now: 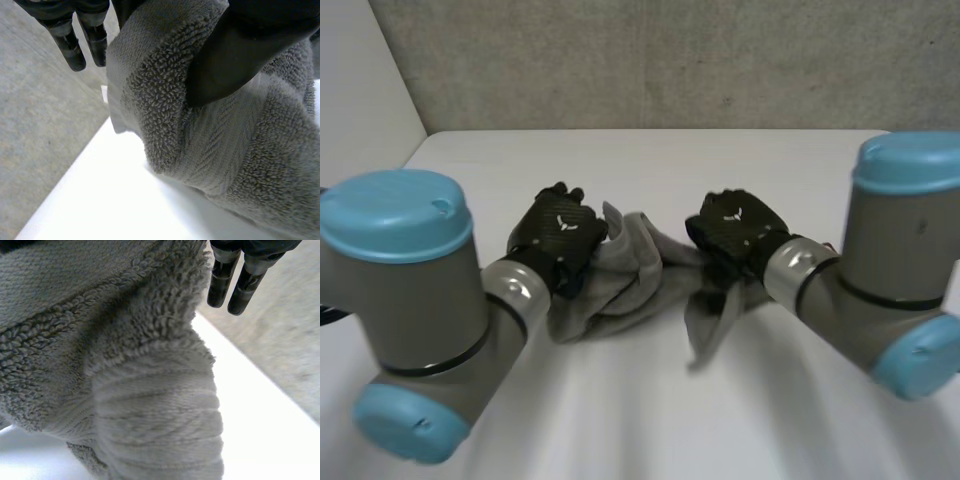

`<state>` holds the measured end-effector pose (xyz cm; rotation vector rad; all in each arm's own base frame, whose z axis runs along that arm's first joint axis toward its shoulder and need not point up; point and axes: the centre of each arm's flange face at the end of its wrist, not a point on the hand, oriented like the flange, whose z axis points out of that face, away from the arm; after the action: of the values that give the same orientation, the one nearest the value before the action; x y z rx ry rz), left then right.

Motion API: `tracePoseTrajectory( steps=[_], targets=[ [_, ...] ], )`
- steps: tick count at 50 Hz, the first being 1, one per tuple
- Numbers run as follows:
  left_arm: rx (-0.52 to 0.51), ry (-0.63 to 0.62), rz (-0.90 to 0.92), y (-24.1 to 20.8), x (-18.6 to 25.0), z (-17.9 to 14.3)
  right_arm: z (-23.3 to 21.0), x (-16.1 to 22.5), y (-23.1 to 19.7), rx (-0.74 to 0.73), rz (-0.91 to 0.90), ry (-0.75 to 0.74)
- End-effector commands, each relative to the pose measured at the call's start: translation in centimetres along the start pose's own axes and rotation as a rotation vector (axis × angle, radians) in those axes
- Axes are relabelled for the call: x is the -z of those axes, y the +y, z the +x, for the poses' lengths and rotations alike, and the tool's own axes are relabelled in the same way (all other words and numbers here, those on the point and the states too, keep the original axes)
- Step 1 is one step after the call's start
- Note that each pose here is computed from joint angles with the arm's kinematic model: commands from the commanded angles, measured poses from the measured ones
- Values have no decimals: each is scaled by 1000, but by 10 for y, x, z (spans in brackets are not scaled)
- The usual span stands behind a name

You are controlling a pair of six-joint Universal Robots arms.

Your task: Fold the towel.

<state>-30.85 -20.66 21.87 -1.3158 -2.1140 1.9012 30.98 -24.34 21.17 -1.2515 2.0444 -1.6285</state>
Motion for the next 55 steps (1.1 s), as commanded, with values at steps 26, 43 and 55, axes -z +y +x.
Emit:
tracePoseTrajectory(
  steps=[26, 43, 55],
  targets=[
    [165, -217, 805, -128, 76, -63, 63, 72, -112, -18, 724, 78],
    [154, 86, -8, 49, 15, -33, 62, 49, 29, 409, 196, -56],
    [88, 18, 120, 10, 20, -53, 75, 51, 2, 50, 183, 6]
  ],
)
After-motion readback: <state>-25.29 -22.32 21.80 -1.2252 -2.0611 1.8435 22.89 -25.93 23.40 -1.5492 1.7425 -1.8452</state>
